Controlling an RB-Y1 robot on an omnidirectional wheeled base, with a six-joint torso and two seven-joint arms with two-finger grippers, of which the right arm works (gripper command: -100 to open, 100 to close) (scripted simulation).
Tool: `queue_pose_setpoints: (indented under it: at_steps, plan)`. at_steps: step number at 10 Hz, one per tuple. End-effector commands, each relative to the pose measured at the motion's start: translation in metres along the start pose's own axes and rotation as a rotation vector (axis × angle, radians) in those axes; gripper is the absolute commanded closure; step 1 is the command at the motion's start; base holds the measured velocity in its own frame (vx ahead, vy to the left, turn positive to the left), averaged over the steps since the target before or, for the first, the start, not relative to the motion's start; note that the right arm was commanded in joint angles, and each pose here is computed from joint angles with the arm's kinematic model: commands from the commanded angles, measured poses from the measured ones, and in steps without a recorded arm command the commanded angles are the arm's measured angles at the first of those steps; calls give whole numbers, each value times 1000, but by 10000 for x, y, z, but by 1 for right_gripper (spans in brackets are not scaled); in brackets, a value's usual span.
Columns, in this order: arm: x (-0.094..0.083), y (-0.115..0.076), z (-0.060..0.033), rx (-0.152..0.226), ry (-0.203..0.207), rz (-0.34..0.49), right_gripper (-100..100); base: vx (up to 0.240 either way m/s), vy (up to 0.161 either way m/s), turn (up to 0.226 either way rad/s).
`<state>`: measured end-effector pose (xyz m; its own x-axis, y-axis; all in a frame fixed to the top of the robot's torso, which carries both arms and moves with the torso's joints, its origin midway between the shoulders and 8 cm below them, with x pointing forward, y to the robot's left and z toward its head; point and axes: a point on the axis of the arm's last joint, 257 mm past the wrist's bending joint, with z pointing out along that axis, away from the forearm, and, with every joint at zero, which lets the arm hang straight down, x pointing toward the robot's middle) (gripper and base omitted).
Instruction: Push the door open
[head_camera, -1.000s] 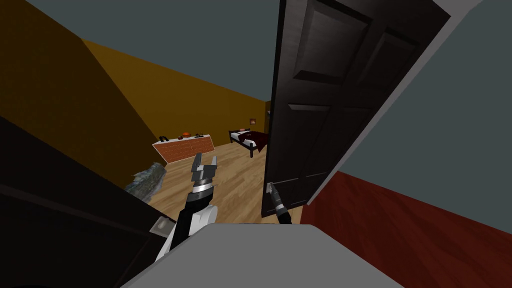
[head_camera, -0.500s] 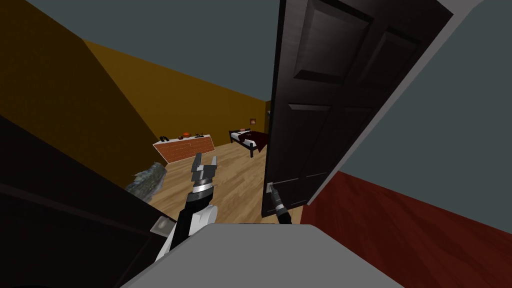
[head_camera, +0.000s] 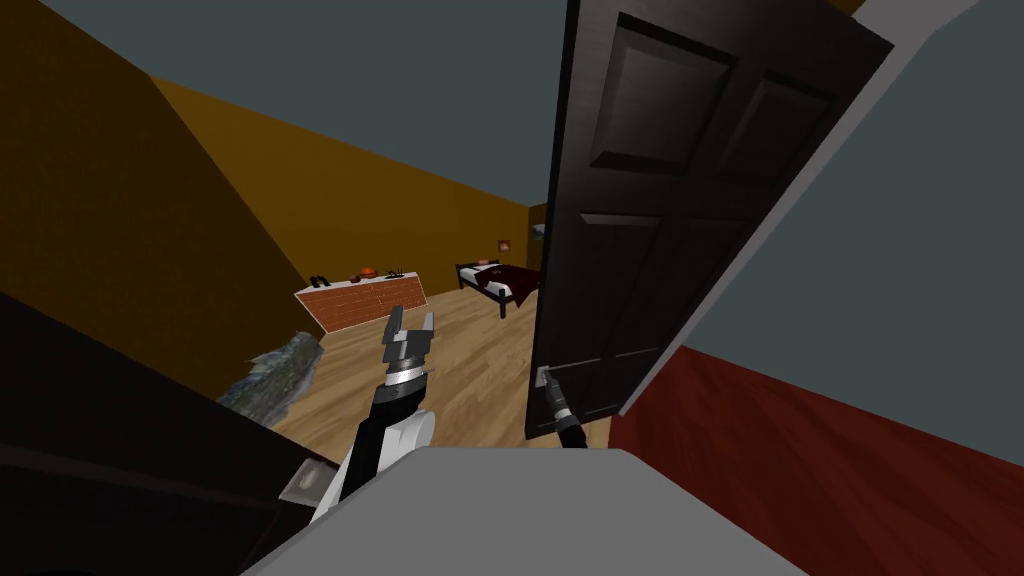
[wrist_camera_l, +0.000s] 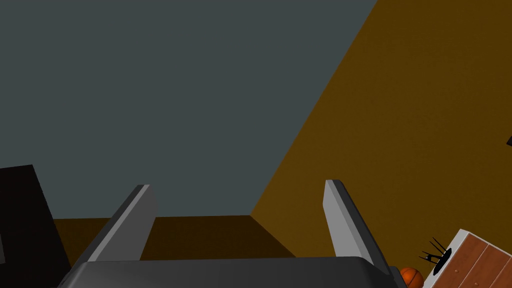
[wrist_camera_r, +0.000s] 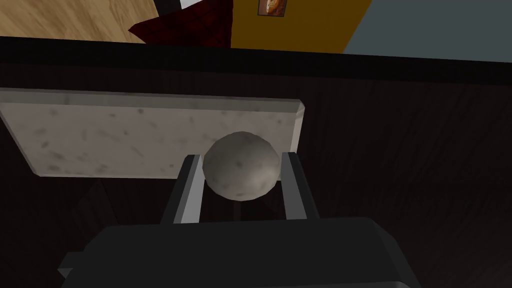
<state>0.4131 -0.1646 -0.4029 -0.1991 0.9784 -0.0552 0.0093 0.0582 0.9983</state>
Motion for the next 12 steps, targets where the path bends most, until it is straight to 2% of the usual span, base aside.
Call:
queue_pose_setpoints:
  at_steps: [1,4,7,8,9,12]
  plan:
    - [-168,65,59,-12,-33,-10,100,211,115,-77]
    - [-291,75,120,-13,-83,3,100,207,118,-93]
    - [-274,101,206,-16,-136,50,100,180,120,-103]
    - [-288,73,175,-10,-125,38,100,80,46,-36]
    - [-513,74,160,-10,-153,16,100,150,84,-49]
    - [-738,69,138,-8,-191,1,100,203,93,-63]
